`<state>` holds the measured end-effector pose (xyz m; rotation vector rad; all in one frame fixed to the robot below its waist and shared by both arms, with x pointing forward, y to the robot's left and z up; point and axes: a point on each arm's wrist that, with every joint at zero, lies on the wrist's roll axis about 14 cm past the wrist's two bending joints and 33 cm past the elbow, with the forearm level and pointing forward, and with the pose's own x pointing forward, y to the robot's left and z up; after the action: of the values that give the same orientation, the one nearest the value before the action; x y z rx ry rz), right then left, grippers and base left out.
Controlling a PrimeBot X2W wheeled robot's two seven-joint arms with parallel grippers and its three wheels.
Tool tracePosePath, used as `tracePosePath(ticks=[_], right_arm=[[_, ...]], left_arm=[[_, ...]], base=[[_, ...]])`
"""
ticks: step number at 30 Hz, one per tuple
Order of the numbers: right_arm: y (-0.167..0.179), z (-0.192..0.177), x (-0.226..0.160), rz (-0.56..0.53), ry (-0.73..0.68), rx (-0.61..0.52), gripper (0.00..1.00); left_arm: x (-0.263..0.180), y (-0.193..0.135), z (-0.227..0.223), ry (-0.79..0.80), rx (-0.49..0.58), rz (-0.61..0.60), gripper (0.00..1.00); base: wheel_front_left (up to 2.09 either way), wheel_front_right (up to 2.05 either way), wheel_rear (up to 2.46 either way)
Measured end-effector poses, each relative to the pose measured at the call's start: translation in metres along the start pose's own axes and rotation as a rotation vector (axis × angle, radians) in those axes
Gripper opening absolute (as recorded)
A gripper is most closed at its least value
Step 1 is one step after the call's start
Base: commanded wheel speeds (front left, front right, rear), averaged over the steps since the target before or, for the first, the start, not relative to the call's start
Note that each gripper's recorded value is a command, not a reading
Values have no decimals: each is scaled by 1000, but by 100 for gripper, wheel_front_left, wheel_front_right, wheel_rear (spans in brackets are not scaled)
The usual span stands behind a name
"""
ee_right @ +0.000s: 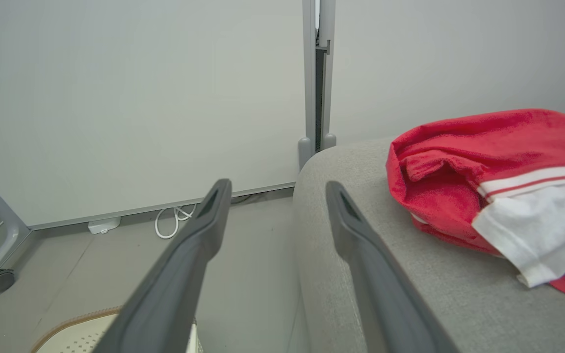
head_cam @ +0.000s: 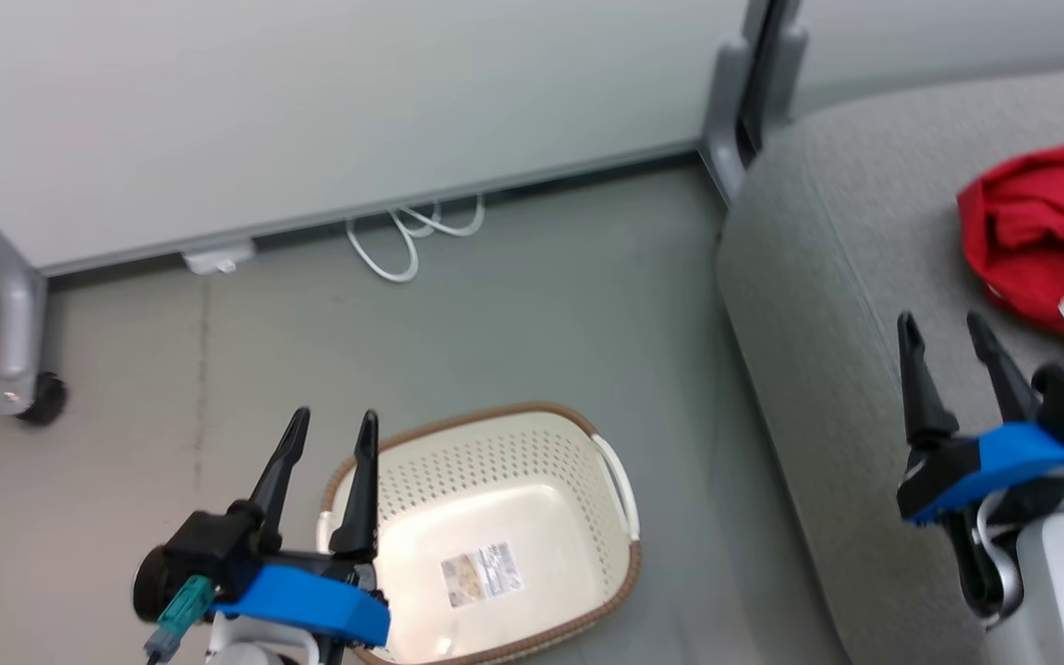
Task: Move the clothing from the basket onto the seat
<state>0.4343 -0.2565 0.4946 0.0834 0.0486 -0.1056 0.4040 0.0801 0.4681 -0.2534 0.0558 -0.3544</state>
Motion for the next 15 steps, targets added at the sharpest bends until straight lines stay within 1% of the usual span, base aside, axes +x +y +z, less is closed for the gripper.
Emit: tracePosePath(ticks=[5,9,12,15], right_arm=[[35,8,-18,89,-23,21,100],[59,8,-30,144,-23,34,100],[74,6,-39,179,-21,46,100],[82,5,-44,198,-20,48,100]], left_arm=[[-32,30,12,-30,9,126,100],[-54,49,20,-53,17,204,100],[-69,59,23,-66,20,247,100],[-80,66,25,-69,29,273,100]], base=[[0,0,0],[0,0,0],[0,0,0],[0,0,0]])
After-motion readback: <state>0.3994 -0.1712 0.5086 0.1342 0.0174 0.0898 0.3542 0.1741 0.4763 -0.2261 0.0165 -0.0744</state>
